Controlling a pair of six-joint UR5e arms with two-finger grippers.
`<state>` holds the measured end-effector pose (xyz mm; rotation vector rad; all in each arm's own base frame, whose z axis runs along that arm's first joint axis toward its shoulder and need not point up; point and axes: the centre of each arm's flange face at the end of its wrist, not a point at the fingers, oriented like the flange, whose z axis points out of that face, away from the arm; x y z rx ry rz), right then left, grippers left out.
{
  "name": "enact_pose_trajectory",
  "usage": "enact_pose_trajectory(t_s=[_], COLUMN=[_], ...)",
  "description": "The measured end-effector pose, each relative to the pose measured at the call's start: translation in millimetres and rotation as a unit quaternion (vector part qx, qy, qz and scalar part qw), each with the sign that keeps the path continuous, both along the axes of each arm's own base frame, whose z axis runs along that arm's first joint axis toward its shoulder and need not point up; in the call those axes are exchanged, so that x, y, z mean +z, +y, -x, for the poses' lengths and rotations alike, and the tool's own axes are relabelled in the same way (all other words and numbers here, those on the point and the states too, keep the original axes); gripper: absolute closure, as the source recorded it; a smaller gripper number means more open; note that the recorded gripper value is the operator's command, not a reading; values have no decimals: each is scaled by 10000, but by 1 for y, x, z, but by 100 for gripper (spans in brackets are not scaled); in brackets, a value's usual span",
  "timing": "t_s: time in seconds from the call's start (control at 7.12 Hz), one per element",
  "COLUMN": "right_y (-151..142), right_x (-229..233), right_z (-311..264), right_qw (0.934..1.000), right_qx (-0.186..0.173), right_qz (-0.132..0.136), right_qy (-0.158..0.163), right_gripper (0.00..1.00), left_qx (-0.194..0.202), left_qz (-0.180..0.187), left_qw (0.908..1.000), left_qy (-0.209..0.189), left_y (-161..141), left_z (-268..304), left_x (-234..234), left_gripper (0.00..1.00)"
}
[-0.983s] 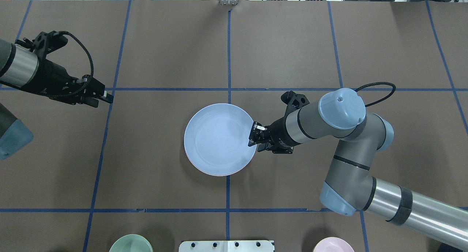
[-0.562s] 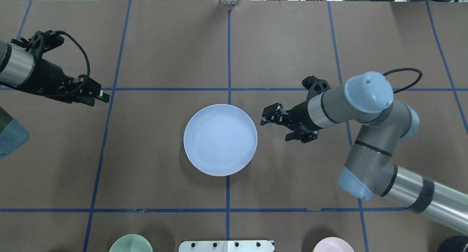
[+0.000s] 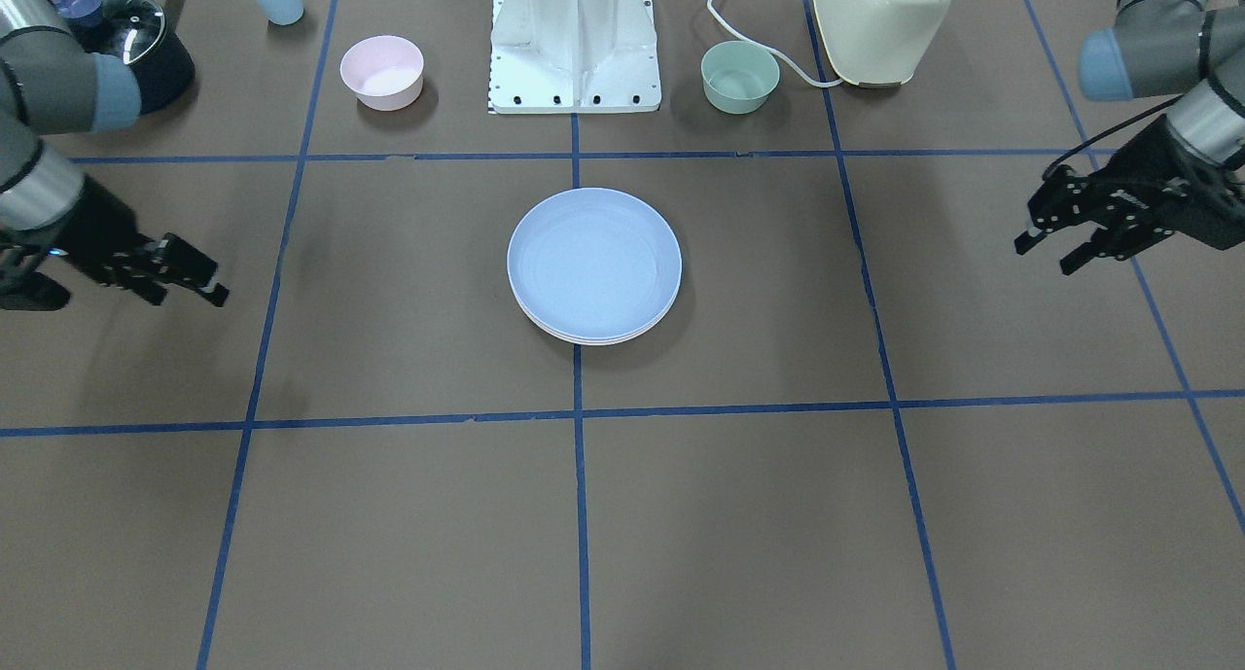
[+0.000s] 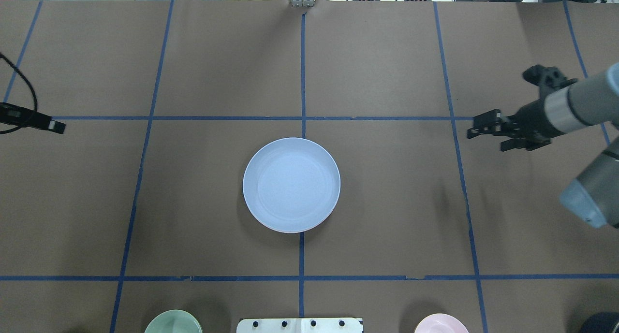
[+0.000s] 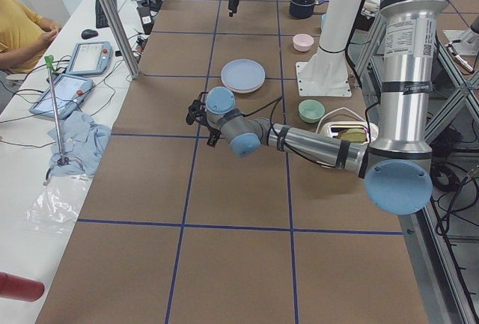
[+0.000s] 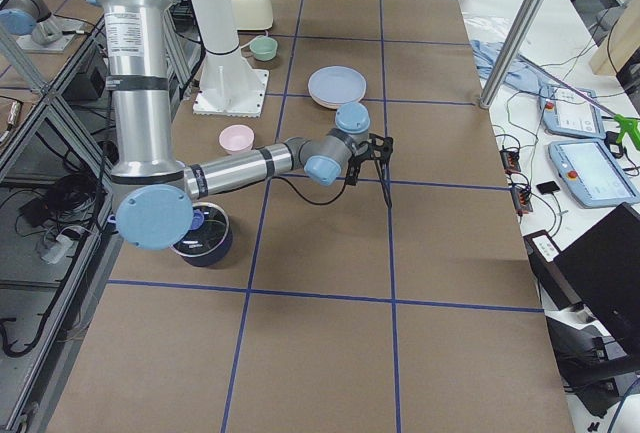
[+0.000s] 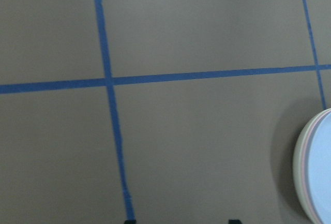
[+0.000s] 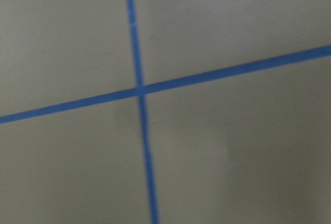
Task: Stack three plates with pink and blue
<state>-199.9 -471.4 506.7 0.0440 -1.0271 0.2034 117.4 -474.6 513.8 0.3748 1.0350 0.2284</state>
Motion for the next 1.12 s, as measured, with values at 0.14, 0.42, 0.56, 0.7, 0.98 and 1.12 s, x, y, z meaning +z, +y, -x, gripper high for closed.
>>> enact_pose_trajectory(t_s=[0.14,0.42,0.56,0.7,0.98,1.12], right_y=[-1,-3,-7,-13,-18,-17], right_x=[35,84,96,96,97,101], right_z=[-61,-157,-188,-208,-222,-223], right_qw=[9996,9956,9919,9895,9882,9882], right_qx=[-86,-419,-689,-840,-925,-934], right_qz=[-142,-314,-324,-275,-141,-94], right_qy=[214,780,1014,1144,1212,1210], right_gripper=[0,0,0,0,0,0], left_qx=[11,-76,-130,-194,-216,-216], left_qz=[-449,-838,-868,-841,-607,-548], left_qw=[9985,9929,9905,9885,9883,9886], left_qy=[-319,-844,-1055,-1243,-1382,-1389], left_y=[0,1,2,2,-7,-11], left_z=[45,123,142,153,160,161], left_x=[37,107,127,139,145,141], left_gripper=[26,1,1,1,1,1])
